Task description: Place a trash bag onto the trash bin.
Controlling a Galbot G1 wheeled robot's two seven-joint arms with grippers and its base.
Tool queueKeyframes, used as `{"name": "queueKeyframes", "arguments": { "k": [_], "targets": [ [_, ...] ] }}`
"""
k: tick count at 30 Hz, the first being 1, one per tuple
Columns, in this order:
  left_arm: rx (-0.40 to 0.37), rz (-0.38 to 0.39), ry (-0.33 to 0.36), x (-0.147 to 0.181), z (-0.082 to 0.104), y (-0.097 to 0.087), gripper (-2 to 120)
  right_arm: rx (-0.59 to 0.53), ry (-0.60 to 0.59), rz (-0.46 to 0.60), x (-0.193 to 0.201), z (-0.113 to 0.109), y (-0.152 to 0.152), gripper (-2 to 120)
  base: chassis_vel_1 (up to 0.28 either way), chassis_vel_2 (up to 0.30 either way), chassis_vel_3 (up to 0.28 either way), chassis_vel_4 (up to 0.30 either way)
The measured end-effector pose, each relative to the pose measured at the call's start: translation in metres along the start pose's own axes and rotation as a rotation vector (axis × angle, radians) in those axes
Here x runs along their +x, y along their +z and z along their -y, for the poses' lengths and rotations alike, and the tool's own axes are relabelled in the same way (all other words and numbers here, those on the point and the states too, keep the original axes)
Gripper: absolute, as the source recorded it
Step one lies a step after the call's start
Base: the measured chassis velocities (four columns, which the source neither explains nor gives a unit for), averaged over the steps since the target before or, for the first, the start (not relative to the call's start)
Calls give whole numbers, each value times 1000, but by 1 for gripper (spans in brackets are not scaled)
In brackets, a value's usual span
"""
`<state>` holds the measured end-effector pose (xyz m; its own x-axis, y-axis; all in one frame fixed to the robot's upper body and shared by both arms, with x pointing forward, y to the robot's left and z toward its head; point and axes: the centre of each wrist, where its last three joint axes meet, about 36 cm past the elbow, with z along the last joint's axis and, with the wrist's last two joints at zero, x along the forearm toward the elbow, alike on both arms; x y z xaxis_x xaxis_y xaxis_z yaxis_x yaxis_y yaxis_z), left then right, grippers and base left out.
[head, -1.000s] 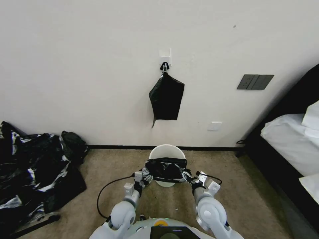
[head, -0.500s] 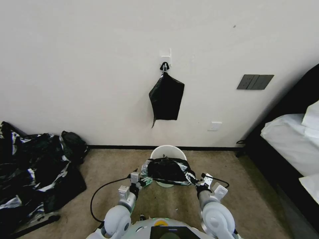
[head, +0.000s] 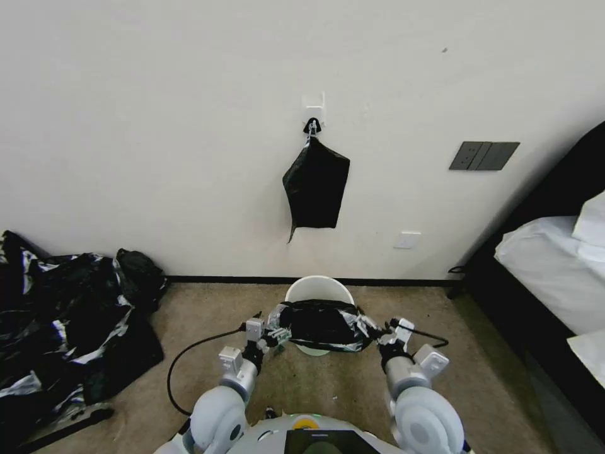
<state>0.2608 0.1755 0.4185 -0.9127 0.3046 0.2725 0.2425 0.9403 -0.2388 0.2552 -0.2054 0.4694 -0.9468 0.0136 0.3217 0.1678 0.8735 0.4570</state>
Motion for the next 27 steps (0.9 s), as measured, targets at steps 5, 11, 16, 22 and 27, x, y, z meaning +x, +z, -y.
{"name": "queueKeyframes", "arguments": {
  "k": [5,11,16,22,27],
  "targets": [
    [17,41,-11,11,5,-23,100,141,-195,85,-32,15,-29,100,0,0,0,0],
    [17,90,-33,21,7,-45,100,351,-470,-28,-103,40,-53,100,0,0,0,0],
    [5,106,-71,24,-1,-53,100,529,-624,-176,-198,43,-87,100,0,0,0,0],
    [7,119,-103,26,-5,-55,100,682,-763,-364,-280,31,-117,100,0,0,0,0],
    [4,140,-111,28,-5,-61,100,813,-800,-568,-328,10,-141,100,0,0,0,0]
  ]
}}
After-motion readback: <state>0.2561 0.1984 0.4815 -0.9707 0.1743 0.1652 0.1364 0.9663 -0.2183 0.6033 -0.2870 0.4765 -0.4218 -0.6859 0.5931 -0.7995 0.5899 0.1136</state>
